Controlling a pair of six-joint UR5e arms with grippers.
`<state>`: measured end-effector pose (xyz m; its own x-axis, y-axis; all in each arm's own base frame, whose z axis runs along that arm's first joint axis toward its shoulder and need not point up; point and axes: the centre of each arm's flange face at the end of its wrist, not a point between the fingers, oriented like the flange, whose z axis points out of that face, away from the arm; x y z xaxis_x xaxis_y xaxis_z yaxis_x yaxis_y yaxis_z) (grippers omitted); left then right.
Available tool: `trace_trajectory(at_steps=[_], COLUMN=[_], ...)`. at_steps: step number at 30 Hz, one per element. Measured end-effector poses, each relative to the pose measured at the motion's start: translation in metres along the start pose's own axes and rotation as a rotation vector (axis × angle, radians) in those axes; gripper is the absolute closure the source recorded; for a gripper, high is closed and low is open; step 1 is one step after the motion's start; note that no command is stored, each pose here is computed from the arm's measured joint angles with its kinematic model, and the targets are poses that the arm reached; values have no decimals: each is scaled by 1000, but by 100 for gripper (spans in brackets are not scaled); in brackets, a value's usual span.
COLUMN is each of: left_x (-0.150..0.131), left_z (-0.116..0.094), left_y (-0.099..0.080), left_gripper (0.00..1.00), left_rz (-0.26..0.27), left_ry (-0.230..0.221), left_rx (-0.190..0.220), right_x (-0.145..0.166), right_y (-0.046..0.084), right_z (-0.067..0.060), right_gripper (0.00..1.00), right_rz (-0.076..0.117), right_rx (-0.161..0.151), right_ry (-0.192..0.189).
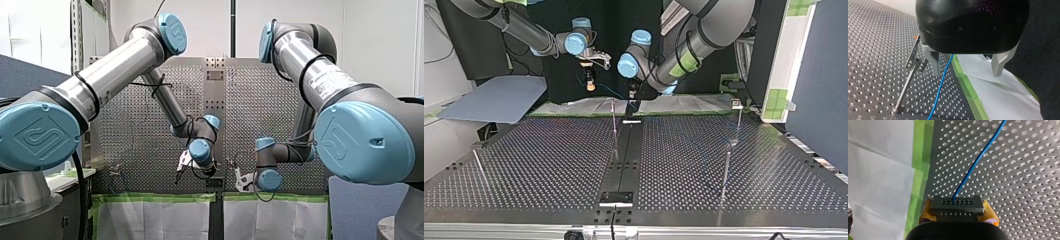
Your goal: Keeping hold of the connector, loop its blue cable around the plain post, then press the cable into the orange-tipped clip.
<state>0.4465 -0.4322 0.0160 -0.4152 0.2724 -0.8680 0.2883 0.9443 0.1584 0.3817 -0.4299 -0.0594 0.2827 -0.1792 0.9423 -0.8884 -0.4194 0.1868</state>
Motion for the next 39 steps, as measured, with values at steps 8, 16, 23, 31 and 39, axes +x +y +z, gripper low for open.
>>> trace_trajectory(at_steps=[8,16,23,31,39], left_x=[-1,-3,-1,22,14], left_z=[3,3,7,20,31], left_y=[-3,-9,-5,-3,2], left_gripper=[0,0,0,0,0], left_rz=[-10,-14,-11,-1,-17], left_ry=[-14,-40,-36,-25,-49], left_rx=[22,44,36,-12,-38], right_x=[4,6,8,9,10], right_y=[-9,-17,-25,-32,-34], right_z=[-3,-5,-6,-7,-7], right_gripper=[100,100,100,100,100], right_rz=[-11,-16,-18,-17,-17], right_rx=[32,65,95,127,144], right_ry=[9,20,36,50,60])
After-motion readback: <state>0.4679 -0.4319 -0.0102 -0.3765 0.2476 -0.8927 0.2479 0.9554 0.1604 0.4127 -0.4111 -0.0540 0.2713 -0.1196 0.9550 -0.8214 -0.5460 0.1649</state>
